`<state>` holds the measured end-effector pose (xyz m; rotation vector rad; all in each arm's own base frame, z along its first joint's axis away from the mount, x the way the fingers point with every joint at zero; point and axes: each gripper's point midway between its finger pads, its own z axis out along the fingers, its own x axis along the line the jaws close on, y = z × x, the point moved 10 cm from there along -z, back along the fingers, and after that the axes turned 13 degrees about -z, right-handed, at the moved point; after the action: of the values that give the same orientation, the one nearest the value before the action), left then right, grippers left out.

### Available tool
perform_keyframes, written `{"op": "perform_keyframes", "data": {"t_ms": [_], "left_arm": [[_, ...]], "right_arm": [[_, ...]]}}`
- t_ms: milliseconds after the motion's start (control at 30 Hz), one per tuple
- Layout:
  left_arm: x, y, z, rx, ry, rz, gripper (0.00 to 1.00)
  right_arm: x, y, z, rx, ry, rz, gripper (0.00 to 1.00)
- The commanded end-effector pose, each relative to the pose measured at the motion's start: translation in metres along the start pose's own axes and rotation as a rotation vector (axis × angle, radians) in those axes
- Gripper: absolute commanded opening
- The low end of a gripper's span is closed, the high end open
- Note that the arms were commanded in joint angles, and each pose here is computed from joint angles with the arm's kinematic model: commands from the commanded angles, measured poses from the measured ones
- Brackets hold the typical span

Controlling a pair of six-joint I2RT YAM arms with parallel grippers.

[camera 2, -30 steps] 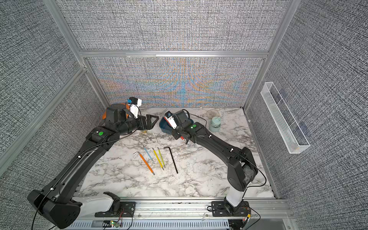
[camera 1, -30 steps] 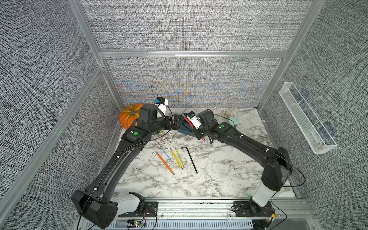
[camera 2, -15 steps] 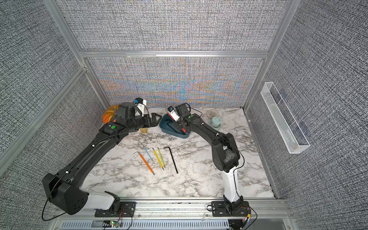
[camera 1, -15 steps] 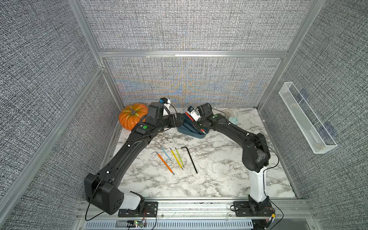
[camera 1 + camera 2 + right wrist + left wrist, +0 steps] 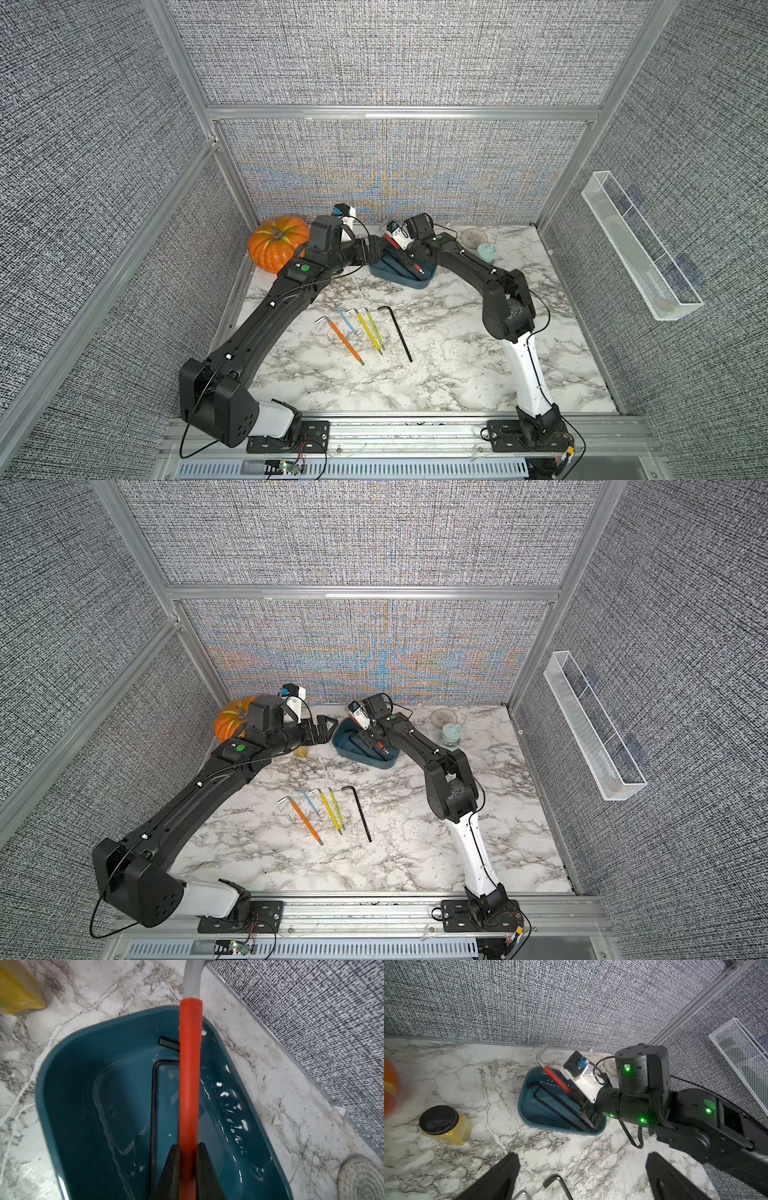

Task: Put the hex key on the desktop into the storage box
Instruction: Place the Allen key in the storage box.

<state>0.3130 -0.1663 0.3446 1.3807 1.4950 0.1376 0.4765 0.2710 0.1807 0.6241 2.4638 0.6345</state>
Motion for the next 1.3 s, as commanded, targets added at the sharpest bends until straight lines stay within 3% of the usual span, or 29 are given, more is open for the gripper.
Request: {"op": "perform_keyframes", "data": {"t_ms": [0,200,1100,1267], "left_arm": [[-0.003,0.005,-0.002,-0.052,-0.023,0.032,1.0],[0.005,-0.003,0.0,-0.104,-0.037,0.018,1.0],[0.002,-0.002,-0.002,-0.076,-0.037,0.032,1.0],[0.002,-0.002,-0.006,-0.078,-0.031,0.039,1.0]], "right_arm": [[0.006,-0.002,0.001,-0.01,0.04,0.008,0.0],[0.019,-0.018,0.011,0.022,0.089,0.009,0.0],[0.045,-0.041,0.034,0.099,0.206,0.047,0.0],[0.04,-0.039,0.035,0.104,0.205,0.053,0.25]]}}
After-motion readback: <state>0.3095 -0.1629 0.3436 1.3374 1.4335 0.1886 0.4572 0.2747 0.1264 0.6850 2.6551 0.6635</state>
